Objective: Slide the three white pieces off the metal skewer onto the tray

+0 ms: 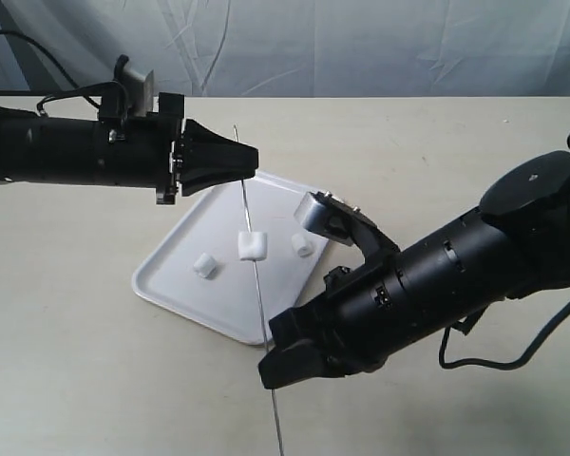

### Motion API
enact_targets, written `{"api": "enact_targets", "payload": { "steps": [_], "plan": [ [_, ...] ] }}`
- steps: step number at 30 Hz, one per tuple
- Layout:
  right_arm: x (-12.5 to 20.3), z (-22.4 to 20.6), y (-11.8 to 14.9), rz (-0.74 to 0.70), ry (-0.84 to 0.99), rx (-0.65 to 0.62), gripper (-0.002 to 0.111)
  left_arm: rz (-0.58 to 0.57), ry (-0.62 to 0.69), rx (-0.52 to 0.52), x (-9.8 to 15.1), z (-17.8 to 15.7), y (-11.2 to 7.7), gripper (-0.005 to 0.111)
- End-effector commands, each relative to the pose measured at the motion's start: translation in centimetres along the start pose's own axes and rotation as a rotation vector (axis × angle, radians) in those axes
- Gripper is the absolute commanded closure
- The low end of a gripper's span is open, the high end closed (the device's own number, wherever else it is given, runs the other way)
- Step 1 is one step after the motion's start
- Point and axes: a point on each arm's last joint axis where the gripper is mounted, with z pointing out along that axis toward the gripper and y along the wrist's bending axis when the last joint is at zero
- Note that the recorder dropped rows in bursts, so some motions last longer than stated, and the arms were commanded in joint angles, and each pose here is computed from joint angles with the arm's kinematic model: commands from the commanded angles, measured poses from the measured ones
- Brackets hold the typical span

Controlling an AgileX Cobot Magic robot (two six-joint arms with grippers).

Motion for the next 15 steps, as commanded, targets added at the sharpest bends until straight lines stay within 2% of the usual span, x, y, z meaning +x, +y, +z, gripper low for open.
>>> {"api": "enact_targets", "payload": {
  "steps": [1,3,5,15],
  "plan": [
    [-0.1,0.0,0.0,-0.006,-0.016,0.014,0.109,0.004,0.058,-0.021,0.4,-0.4,0.0,0.080],
    [-0.4,-0.1,0.1,-0.015,-0.025,0.021,0.109,0.009,0.079,-0.033,0.6,-0.5,0.2,0.067],
    [-0.8,-0.2,0.2,-0.021,-0.039,0.025,0.109,-0.005,0.079,-0.035,0.6,-0.5,0.2,0.059],
    [-1.8,-0.4,0.0,-0.010,-0.091,0.086,0.109,-0.028,0.148,-0.064,1.2,-0.4,0.2,0.058]
  ]
}}
